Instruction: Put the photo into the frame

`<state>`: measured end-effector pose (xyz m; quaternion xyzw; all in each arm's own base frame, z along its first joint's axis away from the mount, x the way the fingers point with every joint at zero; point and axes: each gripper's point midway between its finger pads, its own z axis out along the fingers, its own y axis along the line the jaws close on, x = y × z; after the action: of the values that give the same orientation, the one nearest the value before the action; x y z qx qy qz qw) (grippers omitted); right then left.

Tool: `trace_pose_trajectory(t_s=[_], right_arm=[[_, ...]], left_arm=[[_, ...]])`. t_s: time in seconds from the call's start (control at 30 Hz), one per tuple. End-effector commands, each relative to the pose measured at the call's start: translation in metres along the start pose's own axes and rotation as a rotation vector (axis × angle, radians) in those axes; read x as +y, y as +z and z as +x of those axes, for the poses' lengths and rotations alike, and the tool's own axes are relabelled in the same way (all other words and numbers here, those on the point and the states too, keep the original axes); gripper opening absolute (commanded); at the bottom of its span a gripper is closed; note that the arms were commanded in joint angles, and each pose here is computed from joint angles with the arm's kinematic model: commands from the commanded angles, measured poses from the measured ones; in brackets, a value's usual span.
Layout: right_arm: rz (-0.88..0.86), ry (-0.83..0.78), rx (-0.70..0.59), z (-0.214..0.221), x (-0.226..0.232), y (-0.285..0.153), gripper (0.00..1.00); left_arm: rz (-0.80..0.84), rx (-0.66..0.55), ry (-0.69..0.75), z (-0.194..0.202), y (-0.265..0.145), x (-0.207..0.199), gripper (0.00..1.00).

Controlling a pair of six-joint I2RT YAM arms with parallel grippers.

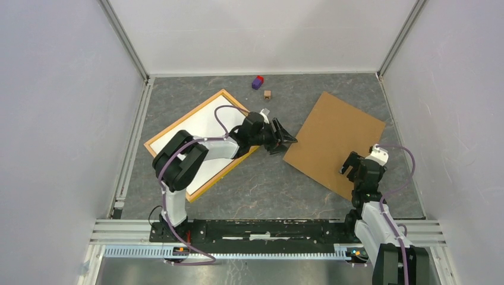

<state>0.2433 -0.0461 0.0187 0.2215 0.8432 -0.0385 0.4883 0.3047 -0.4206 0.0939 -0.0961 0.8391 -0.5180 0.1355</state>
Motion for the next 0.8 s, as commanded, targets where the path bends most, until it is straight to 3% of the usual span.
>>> trace_pose_trajectory(t_s=[0.0, 0.53, 0.77], right_arm=[[-0.383, 0.053, 0.323, 0.072, 0.064, -0.036, 0.91], [-0.41, 0.062, 0.299, 0.062, 0.07, -0.041, 0.92], [-0.416, 0.006, 0.282, 0.036, 0.076, -0.038, 0.96]], left_arm=[[0.321, 0.169, 0.122, 0.057, -0.038, -0.117, 0.63], [0.418, 0.188, 0.147, 0.086, -0.04, -0.154, 0.56], [0.311, 0.089, 0.112, 0.061, -0.038, -0.112, 0.6]])
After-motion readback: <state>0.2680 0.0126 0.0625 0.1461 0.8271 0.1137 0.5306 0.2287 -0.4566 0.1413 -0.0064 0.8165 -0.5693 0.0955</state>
